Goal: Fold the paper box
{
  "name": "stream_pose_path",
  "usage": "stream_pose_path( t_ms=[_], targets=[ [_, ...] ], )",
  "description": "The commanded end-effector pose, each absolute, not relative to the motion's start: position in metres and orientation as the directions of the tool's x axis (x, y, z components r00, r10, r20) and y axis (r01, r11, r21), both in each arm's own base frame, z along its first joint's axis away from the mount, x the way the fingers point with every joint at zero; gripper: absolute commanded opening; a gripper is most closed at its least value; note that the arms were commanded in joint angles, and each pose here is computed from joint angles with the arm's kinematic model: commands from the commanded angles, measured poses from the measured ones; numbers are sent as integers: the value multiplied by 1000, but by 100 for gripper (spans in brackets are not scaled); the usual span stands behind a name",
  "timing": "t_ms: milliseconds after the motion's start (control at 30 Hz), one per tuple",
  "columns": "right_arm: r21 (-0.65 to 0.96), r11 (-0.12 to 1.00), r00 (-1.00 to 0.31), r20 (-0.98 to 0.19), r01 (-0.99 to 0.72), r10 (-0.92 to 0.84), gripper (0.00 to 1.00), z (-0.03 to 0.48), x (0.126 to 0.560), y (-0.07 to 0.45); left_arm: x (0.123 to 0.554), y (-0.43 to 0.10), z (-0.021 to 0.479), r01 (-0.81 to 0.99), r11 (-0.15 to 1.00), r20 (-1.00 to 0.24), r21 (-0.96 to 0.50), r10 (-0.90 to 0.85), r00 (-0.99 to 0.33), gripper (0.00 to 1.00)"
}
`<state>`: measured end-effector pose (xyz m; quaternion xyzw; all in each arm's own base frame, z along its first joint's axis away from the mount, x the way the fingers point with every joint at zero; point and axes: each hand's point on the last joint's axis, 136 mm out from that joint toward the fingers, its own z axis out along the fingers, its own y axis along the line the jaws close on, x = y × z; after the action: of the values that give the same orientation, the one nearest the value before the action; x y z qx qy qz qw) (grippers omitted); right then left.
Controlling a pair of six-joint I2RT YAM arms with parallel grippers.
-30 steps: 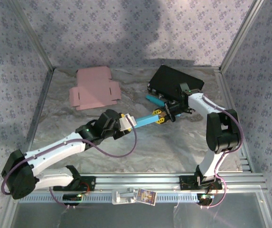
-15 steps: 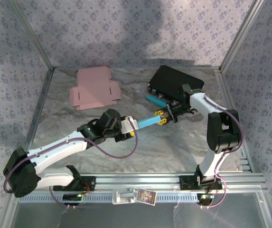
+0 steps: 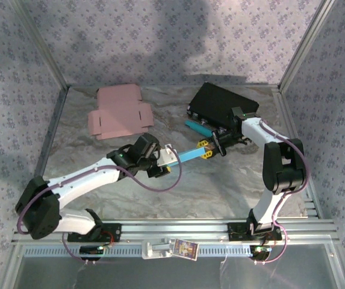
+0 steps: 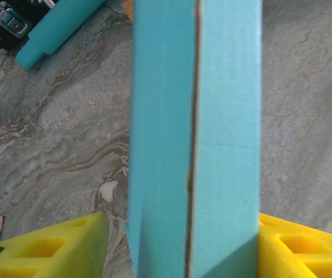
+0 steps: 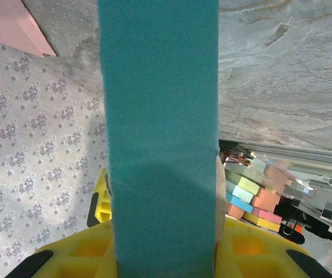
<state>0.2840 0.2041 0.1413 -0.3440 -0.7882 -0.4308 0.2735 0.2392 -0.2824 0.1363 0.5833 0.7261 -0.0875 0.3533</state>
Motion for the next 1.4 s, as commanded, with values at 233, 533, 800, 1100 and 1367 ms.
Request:
stream_pose_path(
  t_ms=[233, 533, 800, 1100, 1367],
  targets=[
    [462, 367, -573, 764, 807, 297, 20, 147, 273, 209, 245, -305, 147, 903, 263, -609, 340, 793, -2, 39],
    [427, 368, -542, 780, 826, 313, 29, 137, 266, 208, 231, -301, 144, 931, 225, -590, 288, 807, -12, 25],
    [492, 413, -641, 626, 766, 444, 67, 150, 280, 176, 206, -286, 143, 966, 211, -523, 148, 846, -104, 23],
    [595, 748, -878, -143, 292, 457, 58, 209, 312, 123, 184, -264, 132, 966, 256, -434, -43, 866, -249, 22],
    [310, 884, -850, -502, -351, -161, 63, 207, 276, 186, 194, -254, 124, 953, 289, -379, -91, 875, -301, 24]
  ],
)
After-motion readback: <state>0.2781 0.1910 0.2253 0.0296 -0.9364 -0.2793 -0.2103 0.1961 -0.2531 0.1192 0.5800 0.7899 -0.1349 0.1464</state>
